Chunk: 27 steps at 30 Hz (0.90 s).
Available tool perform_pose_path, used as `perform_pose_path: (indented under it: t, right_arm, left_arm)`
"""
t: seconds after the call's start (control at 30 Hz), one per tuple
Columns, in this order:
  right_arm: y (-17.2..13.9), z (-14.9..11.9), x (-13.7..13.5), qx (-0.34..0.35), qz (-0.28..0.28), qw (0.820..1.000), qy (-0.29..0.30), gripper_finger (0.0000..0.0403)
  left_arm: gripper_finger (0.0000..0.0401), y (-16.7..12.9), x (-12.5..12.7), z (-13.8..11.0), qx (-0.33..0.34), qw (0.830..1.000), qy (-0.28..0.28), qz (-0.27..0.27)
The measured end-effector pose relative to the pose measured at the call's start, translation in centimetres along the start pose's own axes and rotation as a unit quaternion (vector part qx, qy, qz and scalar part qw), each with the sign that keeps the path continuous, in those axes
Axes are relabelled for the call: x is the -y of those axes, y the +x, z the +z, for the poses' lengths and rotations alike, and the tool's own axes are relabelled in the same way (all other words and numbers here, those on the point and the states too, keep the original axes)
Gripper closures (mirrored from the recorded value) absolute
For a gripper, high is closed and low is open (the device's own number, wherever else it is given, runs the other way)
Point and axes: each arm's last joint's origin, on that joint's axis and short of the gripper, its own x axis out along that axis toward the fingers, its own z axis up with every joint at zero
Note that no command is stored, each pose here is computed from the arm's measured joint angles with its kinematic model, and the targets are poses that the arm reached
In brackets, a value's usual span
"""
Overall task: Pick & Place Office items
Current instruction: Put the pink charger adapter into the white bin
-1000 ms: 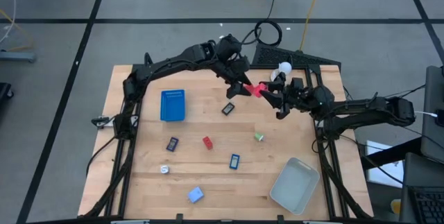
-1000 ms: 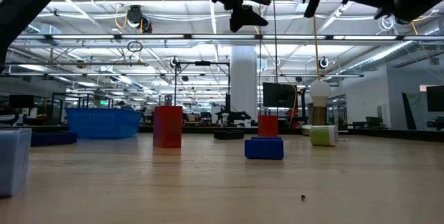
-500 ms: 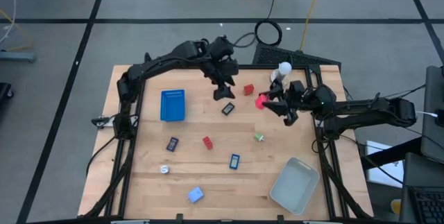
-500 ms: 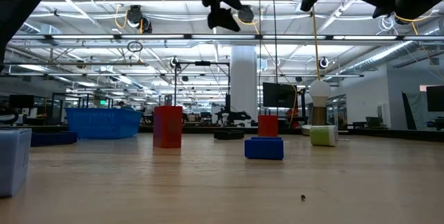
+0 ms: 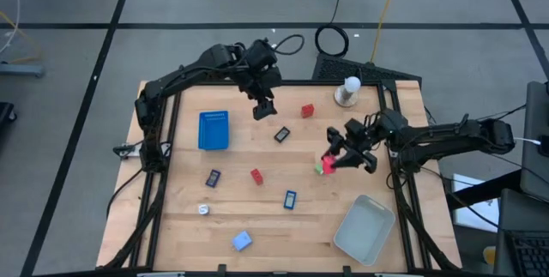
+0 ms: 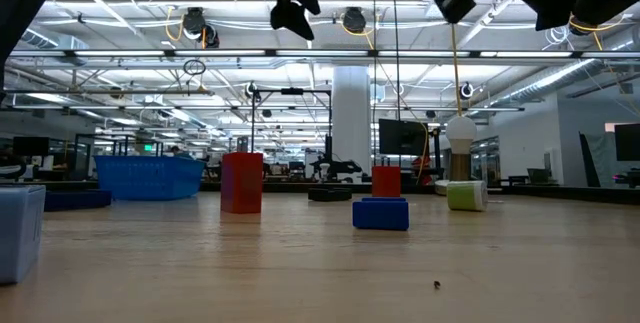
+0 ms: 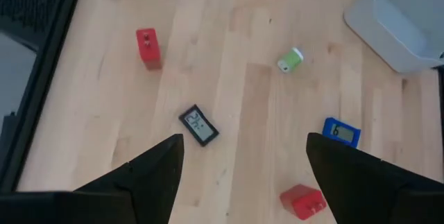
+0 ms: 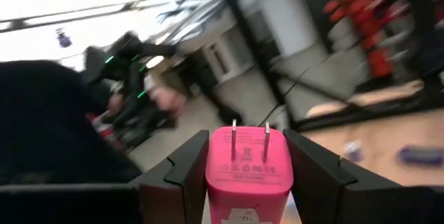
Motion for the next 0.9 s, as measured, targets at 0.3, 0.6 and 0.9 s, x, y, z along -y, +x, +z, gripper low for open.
perform_pose_path:
  t: [0.3,0.6,0.9]
  right_arm:
    - [0.3,-1.3,-1.1,-0.132,0.149,0.979,0.044,0.0253]
    - [1.3,-3.0,-2.5,-0.178,0.209,0.961,0.023,0.0253]
    - [4.1,-2.0,-5.2,-0.283,0.147,0.945,-0.077,0.0253]
  left_arm:
    - [0.0117,0.3,1.3,0.3,0.007,0.998,-0.064,0.024]
    - [0.0137,0.7,4.2,0.0,-0.007,0.993,-0.107,0.043]
    - [0.0138,0.9,6.2,-1.8,-0.087,0.98,-0.132,0.119]
